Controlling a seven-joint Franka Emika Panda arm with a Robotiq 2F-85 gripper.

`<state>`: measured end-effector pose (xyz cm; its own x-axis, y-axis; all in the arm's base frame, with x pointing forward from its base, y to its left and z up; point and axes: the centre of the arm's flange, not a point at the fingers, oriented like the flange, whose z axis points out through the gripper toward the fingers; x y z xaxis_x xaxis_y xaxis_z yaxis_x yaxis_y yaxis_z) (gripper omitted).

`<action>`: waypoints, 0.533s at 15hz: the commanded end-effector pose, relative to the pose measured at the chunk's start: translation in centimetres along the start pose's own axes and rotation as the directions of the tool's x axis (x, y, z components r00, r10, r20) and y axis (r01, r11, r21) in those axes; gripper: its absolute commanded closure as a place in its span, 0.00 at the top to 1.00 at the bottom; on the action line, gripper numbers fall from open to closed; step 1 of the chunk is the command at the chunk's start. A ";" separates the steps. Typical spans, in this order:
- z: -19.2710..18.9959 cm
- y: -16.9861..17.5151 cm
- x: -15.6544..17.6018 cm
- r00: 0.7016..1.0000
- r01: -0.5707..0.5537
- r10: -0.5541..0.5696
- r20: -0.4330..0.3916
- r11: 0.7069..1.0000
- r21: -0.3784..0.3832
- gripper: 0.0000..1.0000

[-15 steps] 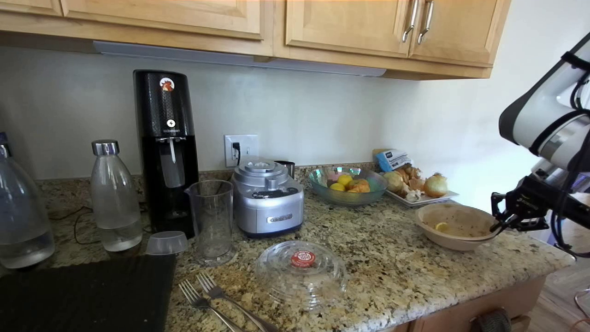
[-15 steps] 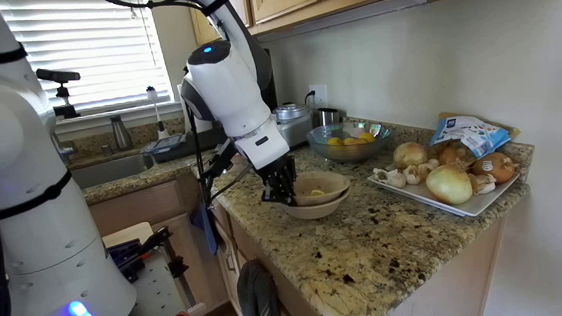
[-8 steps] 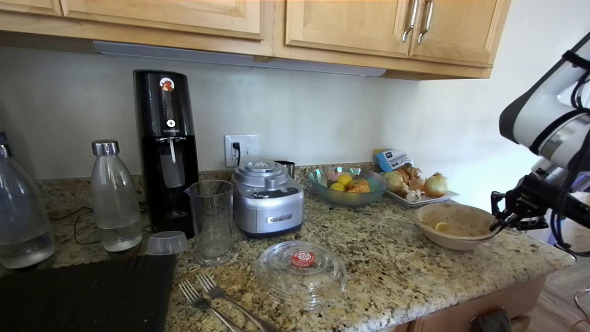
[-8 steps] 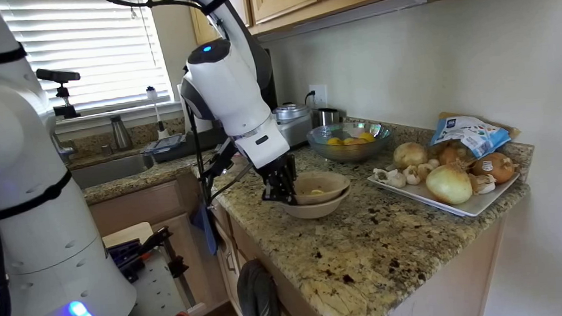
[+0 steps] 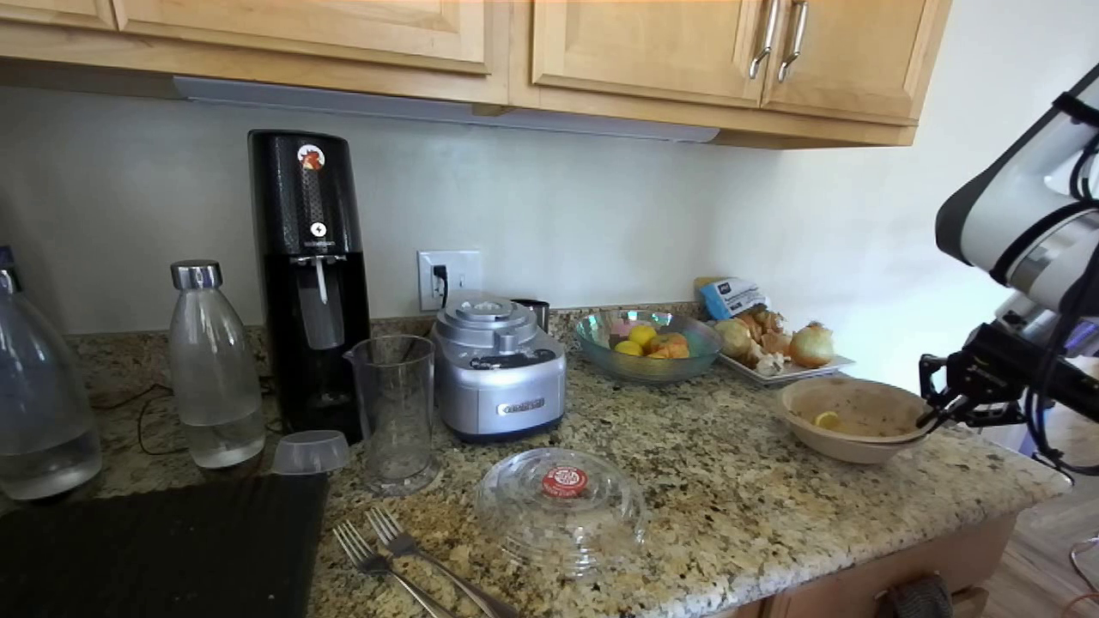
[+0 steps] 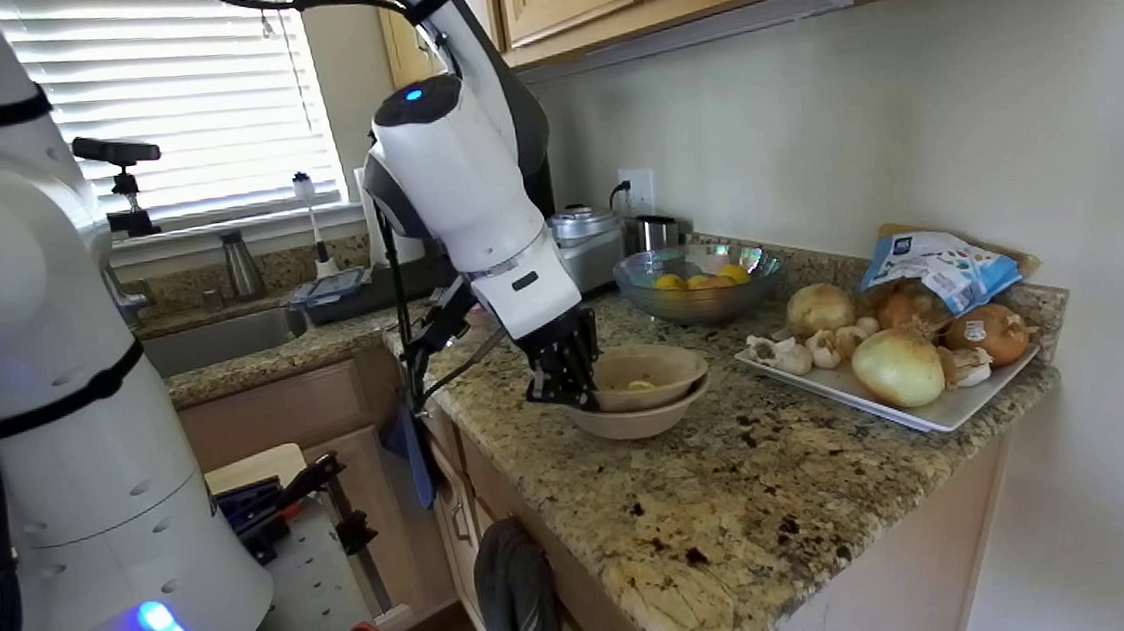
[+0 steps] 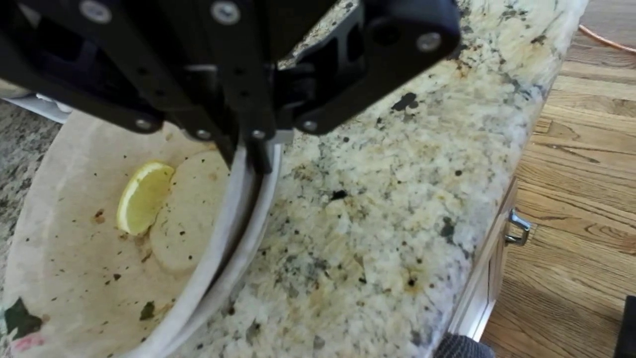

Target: Put the left plate on the right plate

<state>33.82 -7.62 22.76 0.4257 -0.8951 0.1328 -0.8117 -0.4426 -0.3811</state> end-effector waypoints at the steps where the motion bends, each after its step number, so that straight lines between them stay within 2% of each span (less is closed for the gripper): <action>1: -1.1 0.6 -0.2 0.999 -0.035 0.035 0.020 0.999 0.019 0.06; 5: -0.6 0.5 -0.9 0.999 -0.014 0.013 0.051 1.000 0.021 0.05; 7: -1.2 0.3 -1.1 0.998 0.001 -0.003 0.063 1.000 0.031 0.31; 8: -1.6 0.1 -1.2 0.998 0.016 -0.019 0.066 0.999 0.041 0.36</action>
<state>33.89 -7.07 22.30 0.4415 -0.8919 0.0982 -0.8050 -0.4420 -0.3956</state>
